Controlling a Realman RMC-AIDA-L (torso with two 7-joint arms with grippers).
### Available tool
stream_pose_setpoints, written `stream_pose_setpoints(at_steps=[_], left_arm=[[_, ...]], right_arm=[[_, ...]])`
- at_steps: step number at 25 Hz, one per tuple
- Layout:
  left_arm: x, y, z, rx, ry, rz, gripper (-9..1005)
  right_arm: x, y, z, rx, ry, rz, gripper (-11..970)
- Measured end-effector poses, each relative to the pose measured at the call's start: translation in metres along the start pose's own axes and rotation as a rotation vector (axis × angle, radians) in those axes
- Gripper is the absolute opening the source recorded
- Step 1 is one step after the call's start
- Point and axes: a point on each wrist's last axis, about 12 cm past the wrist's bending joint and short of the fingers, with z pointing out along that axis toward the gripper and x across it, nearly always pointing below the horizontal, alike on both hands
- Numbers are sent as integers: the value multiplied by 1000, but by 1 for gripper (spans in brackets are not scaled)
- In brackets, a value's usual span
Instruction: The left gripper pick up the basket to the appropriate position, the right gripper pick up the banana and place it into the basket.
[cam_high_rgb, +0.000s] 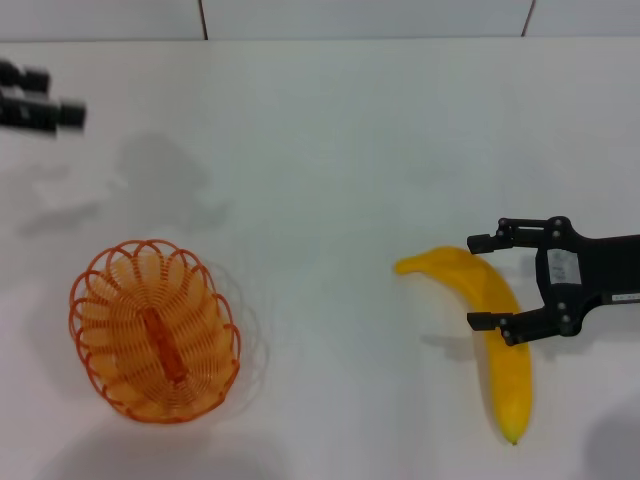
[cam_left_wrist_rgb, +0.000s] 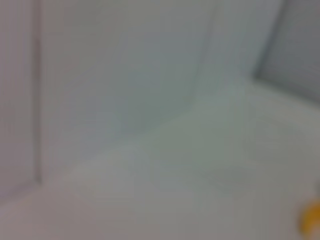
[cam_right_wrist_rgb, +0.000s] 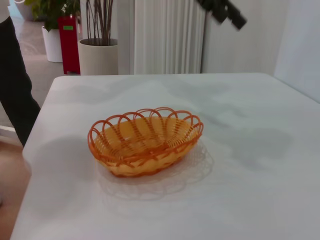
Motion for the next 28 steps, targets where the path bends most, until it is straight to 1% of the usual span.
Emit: stream_pose_setpoints(at_steps=[1,3,6,8,11,15,18,19,21,25,28], left_arm=[[-3,-3,4,23,61,35,844],[-8,-12,14,67,178,139,844],[-9,-26,26,70,292,299,843],[-9,-31,31,57,333,350,843],[-10,-33,41,50,379,365,843],[-8,-32,57,35,457,348,843],[-7,-30,68,36,476,335,843],[-7,-30,68,36,476,335,843],[-9,-31,81,35,510,355,843],[-10,-32,99,28,545,385,843],[-12,-33,107,27,547,401,843]], right_arm=[[0,0,0,-1,0,0,882],[0,0,0,-2,-1,2,882],[0,0,0,-3,-2,10,882],[0,0,0,-3,-2,11,882],[-2,-1,1,-5,-4,7,882],[-3,-2,3,-7,-5,4,882],[-4,-3,4,-5,-4,2,882],[-4,-4,5,-6,-4,1,882],[-4,-4,5,-5,-4,1,882],[-4,-4,5,-5,-4,2,882],[-4,-4,5,-5,-4,4,882]])
